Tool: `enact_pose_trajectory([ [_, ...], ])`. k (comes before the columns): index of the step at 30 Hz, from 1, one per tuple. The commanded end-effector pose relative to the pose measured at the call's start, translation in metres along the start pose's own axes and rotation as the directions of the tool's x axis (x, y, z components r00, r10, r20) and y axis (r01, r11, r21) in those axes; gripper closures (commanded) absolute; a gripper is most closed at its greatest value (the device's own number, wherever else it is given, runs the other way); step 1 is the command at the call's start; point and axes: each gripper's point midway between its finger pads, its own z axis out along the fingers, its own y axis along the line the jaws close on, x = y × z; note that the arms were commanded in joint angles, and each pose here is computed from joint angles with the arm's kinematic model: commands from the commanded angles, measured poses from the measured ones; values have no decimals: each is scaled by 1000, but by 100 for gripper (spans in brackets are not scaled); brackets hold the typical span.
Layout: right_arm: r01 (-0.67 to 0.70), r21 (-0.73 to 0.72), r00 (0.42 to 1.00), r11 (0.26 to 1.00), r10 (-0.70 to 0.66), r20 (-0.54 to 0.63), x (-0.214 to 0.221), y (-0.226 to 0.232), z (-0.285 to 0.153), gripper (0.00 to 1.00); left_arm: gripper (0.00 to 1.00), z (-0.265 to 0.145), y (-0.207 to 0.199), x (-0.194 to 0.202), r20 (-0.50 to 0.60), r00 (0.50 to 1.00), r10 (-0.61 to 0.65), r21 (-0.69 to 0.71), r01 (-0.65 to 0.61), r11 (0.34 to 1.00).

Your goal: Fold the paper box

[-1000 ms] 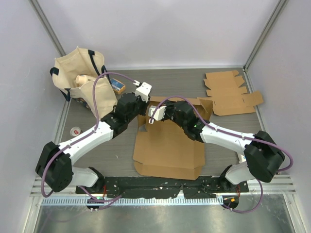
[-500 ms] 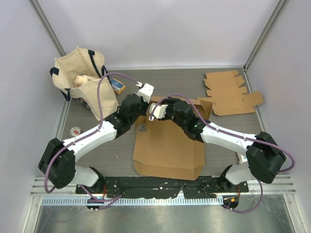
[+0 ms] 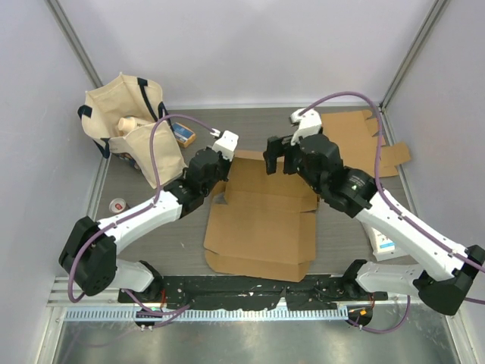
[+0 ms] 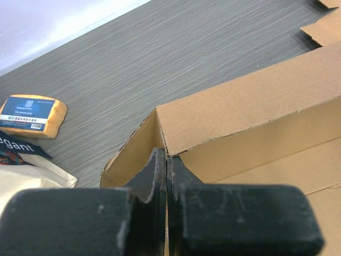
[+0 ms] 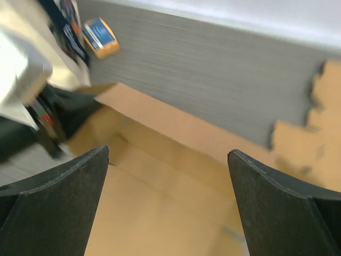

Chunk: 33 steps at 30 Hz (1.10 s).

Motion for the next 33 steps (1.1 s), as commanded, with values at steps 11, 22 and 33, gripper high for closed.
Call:
enact_pose_trajectory([
  [11, -997, -39, -64, -63, 998, 24, 10, 7, 33, 32, 100, -14, 5, -31, 125, 991, -48, -35, 53, 998],
  [22, -981, 63, -175, -182, 979, 103, 41, -7, 67, 45, 100, -16, 0, -32, 141, 989, -41, -27, 45, 999],
  [33, -975, 78, -198, -206, 975, 104, 41, -3, 82, 61, 100, -18, -1, -34, 154, 987, -41, -27, 46, 999],
])
